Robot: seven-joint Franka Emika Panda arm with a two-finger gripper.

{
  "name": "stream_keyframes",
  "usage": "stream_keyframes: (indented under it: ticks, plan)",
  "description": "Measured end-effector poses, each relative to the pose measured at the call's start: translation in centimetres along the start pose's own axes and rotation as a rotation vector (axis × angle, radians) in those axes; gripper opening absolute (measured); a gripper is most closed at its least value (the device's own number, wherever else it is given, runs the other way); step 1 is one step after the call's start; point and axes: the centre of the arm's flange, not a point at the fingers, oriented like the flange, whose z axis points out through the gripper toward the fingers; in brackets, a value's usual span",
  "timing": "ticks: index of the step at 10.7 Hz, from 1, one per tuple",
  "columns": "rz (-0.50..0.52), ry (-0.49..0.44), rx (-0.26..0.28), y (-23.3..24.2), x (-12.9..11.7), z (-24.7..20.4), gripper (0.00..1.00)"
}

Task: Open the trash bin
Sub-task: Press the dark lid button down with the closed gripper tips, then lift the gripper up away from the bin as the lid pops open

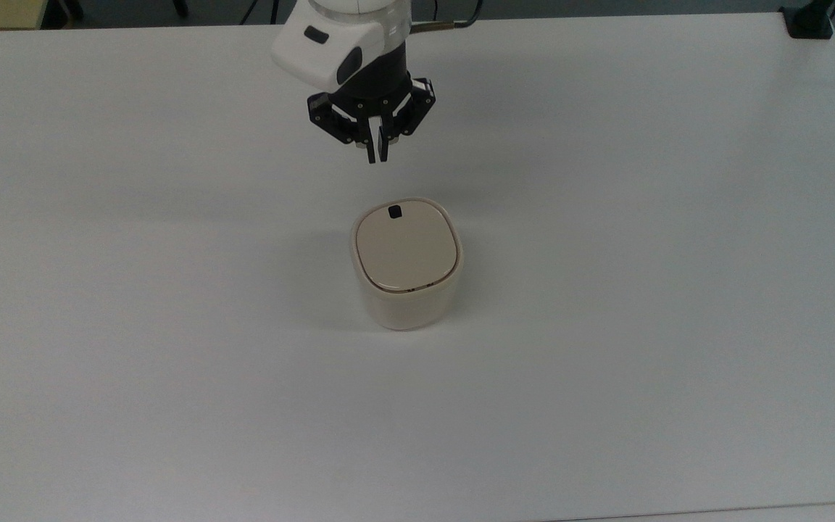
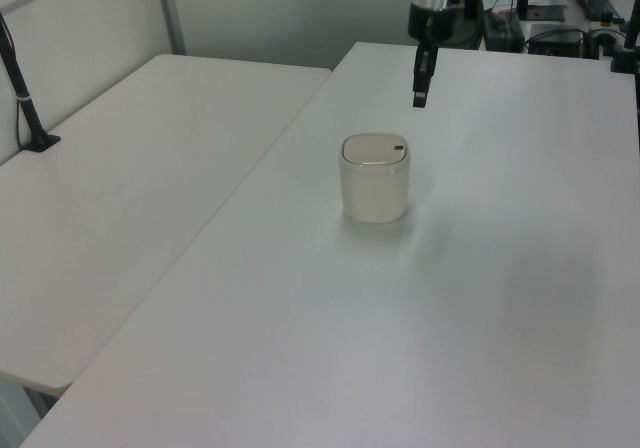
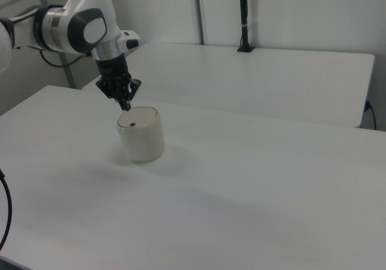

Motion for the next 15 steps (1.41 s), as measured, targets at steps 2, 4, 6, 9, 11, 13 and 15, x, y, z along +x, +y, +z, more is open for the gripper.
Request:
stream_keyframes:
  ticks: [2,4,6,9,11,13,15]
  plan:
    - [0.005,0.018,-0.004,-0.7,1.3,2.4,0.07]
    - [-0.002,0.021,-0.030,-1.1,2.3,5.2,0.02]
    - [-0.016,0.037,-0.033,-2.0,3.3,7.6,0.01]
    - [-0.022,0.045,-0.036,-2.4,3.7,8.1,0.01]
    - [-0.020,0.048,-0.037,-2.4,3.7,7.9,0.01]
    - [-0.008,0.041,-0.039,-2.0,3.5,6.8,0.01]
    - [0.012,-0.012,-0.041,-1.3,2.2,3.7,0.01]
